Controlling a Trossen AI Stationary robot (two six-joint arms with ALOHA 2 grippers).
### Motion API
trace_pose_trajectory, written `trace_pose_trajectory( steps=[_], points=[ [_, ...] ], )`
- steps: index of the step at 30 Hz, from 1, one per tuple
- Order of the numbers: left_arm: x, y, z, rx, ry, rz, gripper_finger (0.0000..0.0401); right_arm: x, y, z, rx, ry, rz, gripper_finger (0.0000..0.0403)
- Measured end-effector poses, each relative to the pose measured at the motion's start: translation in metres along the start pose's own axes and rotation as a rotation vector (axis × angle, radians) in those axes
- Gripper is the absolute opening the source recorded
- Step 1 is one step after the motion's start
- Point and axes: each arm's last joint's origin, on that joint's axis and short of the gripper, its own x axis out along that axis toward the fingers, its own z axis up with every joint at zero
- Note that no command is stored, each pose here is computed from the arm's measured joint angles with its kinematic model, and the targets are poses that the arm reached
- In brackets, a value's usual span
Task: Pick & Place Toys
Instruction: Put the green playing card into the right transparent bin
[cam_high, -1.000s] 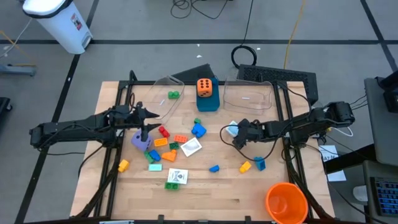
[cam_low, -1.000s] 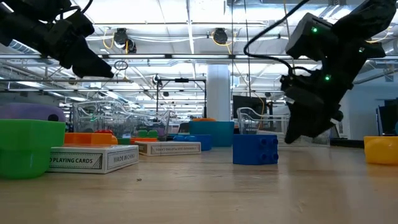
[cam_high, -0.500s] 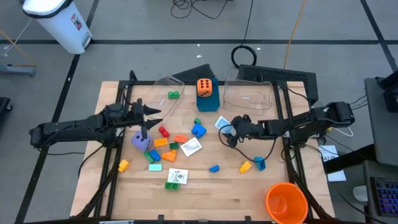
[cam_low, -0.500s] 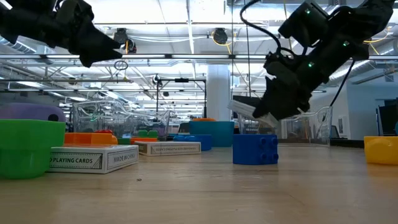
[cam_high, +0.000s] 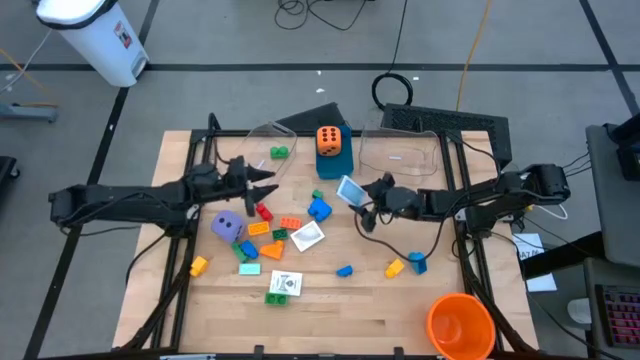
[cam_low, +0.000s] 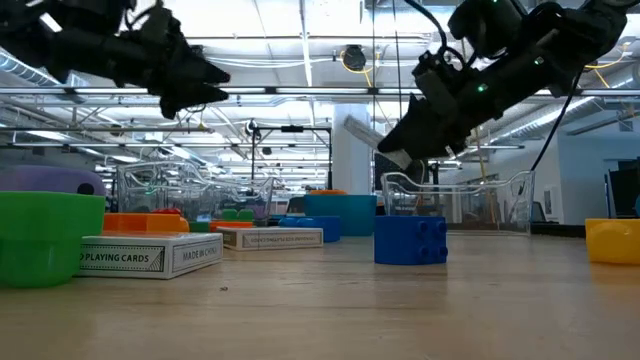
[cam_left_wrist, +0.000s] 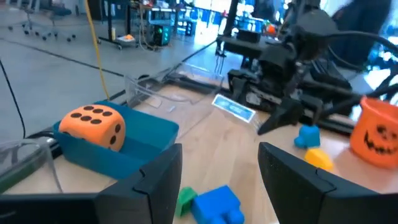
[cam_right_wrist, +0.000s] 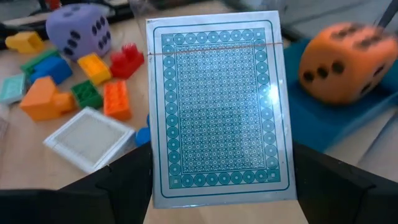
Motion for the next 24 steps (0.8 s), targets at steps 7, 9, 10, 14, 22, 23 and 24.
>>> trace_pose_trajectory(
  steps=[7,9,10,14,22,23,24],
  points=[
    [0.038,0.005,0.027,-0.058,0.082,-0.017,0.0214,0.0,0.002,0.008,-0.12,-0.049,-0.024,0.0311],
    [0.051,0.005,0.037,-0.062,0.108,-0.024,0.0214,0.0,0.002,0.012,-0.158,-0.06,-0.045,0.0311],
    [0.058,0.006,0.041,-0.067,0.127,-0.019,0.0214,0.0,0.003,0.013,-0.177,-0.065,-0.053,0.0311],
    [0.086,0.009,0.056,-0.122,0.19,0.0,0.0214,-0.001,0.003,0.015,-0.271,-0.081,-0.127,0.0311],
    [0.133,0.018,0.068,-0.288,0.29,-0.013,0.0214,-0.003,0.006,0.015,-0.382,-0.09,-0.205,0.0311],
    [0.138,0.018,0.069,-0.297,0.299,-0.04,0.0214,-0.003,0.006,0.016,-0.385,-0.09,-0.206,0.0311],
    [0.143,0.017,0.071,-0.302,0.304,-0.065,0.0214,-0.003,0.006,0.016,-0.388,-0.09,-0.207,0.0311]
  ],
)
